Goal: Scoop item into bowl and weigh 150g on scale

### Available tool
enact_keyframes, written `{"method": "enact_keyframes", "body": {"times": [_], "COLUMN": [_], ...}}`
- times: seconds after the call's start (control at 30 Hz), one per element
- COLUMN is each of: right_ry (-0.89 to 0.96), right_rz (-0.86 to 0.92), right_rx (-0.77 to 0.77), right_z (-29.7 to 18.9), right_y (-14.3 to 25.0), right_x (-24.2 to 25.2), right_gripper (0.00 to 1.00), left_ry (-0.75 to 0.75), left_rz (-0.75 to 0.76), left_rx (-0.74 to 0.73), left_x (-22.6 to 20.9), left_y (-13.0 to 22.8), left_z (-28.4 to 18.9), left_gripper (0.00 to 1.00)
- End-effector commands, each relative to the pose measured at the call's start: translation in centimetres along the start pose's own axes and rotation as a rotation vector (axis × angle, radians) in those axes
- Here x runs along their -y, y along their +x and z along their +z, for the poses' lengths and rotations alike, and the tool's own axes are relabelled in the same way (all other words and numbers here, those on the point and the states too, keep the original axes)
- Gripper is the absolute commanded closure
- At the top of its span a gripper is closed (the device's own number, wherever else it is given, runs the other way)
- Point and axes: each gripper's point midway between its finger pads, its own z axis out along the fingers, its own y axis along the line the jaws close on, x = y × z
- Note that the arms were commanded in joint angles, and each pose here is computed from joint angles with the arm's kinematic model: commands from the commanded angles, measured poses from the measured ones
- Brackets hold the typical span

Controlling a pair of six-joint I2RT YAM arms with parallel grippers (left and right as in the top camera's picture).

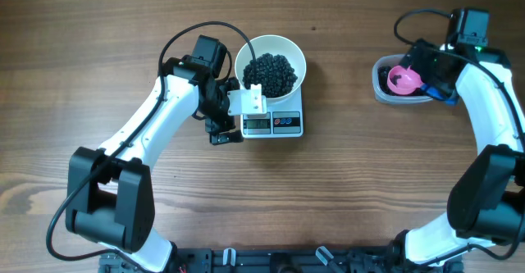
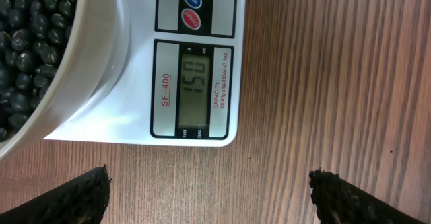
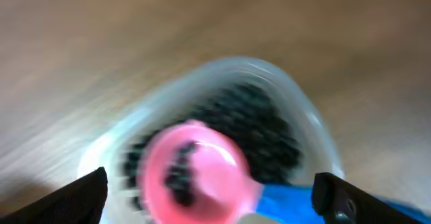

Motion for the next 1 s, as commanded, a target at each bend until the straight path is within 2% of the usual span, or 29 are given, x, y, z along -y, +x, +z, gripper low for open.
{"method": "enact_keyframes", "body": {"times": [0.0, 0.1, 0.17, 0.23, 0.3, 0.97], "right_ry": [-0.389, -0.571, -0.54, -0.455, -0.45, -0.45], "right_rz": [-0.22, -0.401, -0.454, -0.515, -0.604, -0.604], "right_rx": [0.067, 0.04, 0.002, 0.017, 0.045, 0.059], "right_z": [-5.5, -7.7, -7.3, -6.6, -6.5, -6.5], "right_y": [-2.6, -0.6, 0.6, 0.3, 0.1, -0.2], "right_x": [-7.4, -10.0, -9.2, -7.9, -7.9, -8.0], "right_gripper": [0.0, 0.0, 0.0, 0.0, 0.0, 0.0], "left_ry": [0.014, 0.014, 0.014, 0.014, 0.014, 0.014], "left_rz": [-0.001, -0.001, -0.001, -0.001, -0.001, -0.001], "left_rx": [0.016, 0.016, 0.016, 0.016, 0.016, 0.016], "left_x": [0.2, 0.2, 0.2, 0.2, 0.2, 0.2], "left_y": [-0.3, -0.3, -0.3, -0.3, -0.3, -0.3], "left_z": [0.2, 0.2, 0.2, 0.2, 0.2, 0.2], "left_gripper": [0.0, 0.0, 0.0, 0.0, 0.0, 0.0]}}
